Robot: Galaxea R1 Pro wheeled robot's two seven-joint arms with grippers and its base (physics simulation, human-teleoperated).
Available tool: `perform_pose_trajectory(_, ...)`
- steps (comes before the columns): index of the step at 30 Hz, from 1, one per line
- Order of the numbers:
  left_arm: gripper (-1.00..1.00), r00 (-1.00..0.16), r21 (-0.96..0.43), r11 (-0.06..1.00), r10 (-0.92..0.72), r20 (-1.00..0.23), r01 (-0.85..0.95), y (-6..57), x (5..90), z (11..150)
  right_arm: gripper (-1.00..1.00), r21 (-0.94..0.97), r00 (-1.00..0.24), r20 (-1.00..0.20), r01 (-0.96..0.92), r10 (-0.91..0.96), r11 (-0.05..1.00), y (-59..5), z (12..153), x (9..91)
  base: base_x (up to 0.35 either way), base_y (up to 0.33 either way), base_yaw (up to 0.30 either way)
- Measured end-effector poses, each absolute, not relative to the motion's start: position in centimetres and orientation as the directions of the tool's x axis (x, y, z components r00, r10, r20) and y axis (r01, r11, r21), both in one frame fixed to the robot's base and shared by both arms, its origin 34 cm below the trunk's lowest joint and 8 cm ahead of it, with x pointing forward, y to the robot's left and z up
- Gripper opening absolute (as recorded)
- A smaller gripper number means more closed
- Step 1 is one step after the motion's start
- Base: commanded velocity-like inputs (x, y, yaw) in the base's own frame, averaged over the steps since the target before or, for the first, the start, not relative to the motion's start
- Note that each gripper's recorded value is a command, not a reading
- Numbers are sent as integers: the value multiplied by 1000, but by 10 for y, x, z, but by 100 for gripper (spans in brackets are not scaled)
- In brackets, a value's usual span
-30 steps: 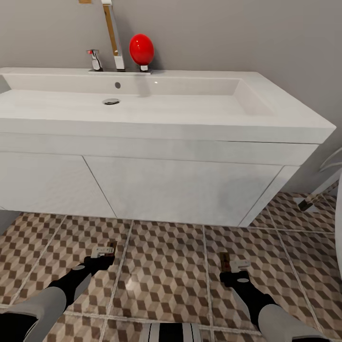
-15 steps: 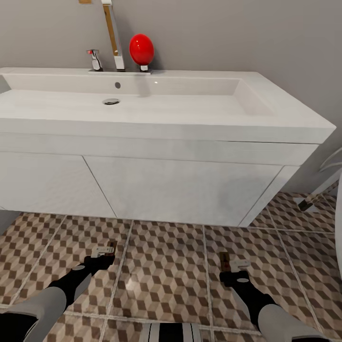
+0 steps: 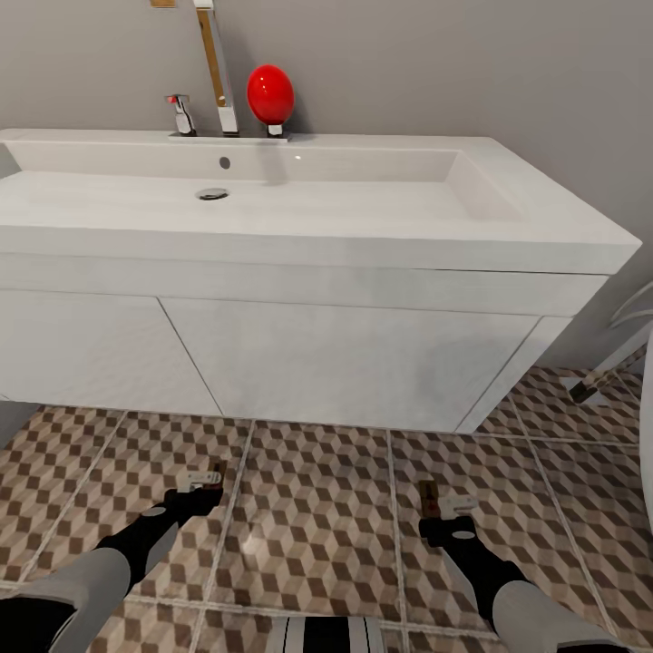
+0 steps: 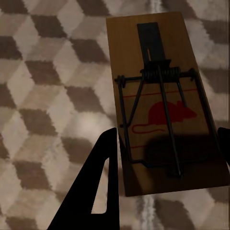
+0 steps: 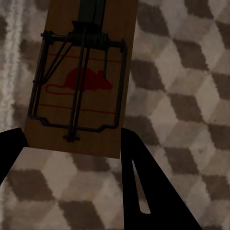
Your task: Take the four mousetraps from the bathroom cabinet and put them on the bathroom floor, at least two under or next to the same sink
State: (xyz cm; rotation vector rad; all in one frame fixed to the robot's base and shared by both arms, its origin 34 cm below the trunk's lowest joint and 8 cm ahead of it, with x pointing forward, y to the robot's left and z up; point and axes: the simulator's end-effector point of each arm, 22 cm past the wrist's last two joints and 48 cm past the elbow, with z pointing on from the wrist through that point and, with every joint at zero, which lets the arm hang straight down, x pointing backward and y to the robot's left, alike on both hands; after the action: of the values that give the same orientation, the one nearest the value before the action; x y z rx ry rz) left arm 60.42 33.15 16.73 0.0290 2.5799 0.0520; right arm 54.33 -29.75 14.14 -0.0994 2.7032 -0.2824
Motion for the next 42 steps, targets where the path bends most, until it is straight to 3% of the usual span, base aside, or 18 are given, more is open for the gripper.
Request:
perform_pose_trajectory(31, -100, -844, 66, 998, 30, -535, -7, 293, 606, 164, -100, -212, -909, -400, -27, -112, 977, -297, 141, 544, 0, 0, 0)
perform_pose_trajectory(38, -100, -764, 59, 998, 28, -645, -13, 290, 631, 182, -100, -213, -909, -400, -27, -113, 977, -298, 142, 544, 0, 0, 0)
perform_pose_trajectory(42, -100, -765, 33, 999, 17, -643, -5, 267, 631, 181, -100, -216, -907, -405, -26, -114, 976, -299, 143, 546, 0, 0, 0)
